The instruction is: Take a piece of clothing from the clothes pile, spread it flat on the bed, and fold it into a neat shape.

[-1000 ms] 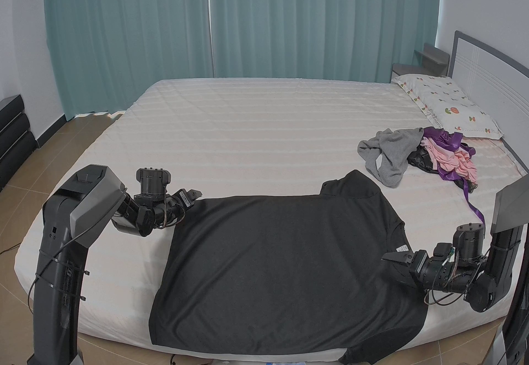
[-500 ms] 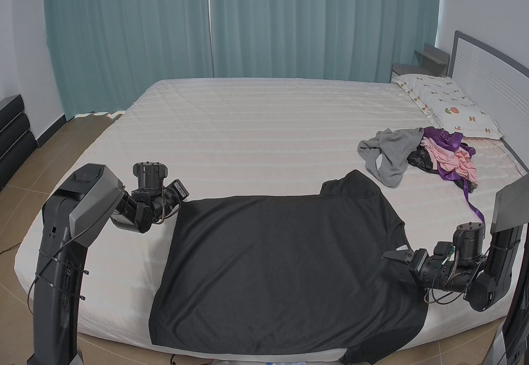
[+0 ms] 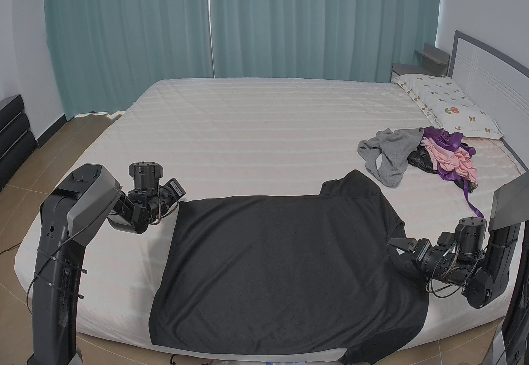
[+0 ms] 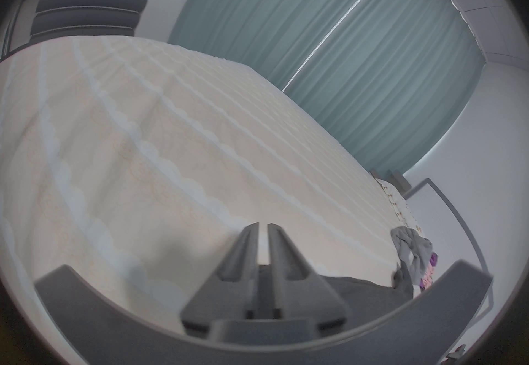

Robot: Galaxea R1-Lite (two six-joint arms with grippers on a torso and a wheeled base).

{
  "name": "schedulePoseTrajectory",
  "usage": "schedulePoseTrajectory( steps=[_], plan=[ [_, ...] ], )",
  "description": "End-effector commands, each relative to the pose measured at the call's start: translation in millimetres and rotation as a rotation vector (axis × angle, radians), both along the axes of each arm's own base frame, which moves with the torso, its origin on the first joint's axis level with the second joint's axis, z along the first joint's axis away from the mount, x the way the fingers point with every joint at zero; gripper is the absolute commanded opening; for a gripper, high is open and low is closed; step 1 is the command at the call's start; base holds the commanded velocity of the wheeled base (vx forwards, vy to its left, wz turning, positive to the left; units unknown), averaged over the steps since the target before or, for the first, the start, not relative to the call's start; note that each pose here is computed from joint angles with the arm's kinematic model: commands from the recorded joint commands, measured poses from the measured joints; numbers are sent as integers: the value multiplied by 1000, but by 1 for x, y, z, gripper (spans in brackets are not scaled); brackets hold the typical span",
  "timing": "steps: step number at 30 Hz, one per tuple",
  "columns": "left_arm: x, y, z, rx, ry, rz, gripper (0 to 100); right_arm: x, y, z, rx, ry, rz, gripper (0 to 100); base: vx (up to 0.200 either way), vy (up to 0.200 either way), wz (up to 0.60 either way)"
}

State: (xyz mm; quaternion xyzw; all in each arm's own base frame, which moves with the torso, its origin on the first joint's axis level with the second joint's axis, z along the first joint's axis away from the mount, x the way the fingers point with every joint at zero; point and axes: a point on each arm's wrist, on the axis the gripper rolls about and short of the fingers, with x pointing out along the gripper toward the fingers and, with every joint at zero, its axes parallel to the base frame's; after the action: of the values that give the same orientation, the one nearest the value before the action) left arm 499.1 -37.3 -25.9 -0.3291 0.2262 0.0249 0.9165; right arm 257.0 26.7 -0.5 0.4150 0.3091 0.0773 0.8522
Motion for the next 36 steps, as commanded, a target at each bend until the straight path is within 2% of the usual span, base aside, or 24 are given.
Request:
schedulePoseTrajectory(
  steps=[1, 4, 17, 25, 26, 34, 36],
  plan=[
    [-2, -1, 2, -51, 13, -70, 100, 1, 1, -4, 0, 11, 2, 100, 0, 0, 0],
    [0, -1, -1, -82, 18, -77, 100, 1, 1, -4, 0, 11, 2, 100, 0, 0, 0],
    [0, -5, -6, -86, 31, -103, 100, 1, 2, -5, -1, 13, 8, 100, 0, 0, 0],
    [-4, -12, -9, -90, 105, -126, 100, 20, -12, 6, 5, -74, -47, 100, 0, 0, 0],
    [-4, -12, -10, -90, 107, -126, 0, 21, -12, 6, 5, -77, -47, 100, 0, 0, 0],
    [-4, -11, -9, -91, 103, -122, 0, 65, -22, 8, -3, -150, -78, 100, 0, 0, 0],
    [-4, -9, -6, -88, 96, -107, 0, 88, -27, 14, -4, -151, -92, 100, 0, 0, 0]
  ],
)
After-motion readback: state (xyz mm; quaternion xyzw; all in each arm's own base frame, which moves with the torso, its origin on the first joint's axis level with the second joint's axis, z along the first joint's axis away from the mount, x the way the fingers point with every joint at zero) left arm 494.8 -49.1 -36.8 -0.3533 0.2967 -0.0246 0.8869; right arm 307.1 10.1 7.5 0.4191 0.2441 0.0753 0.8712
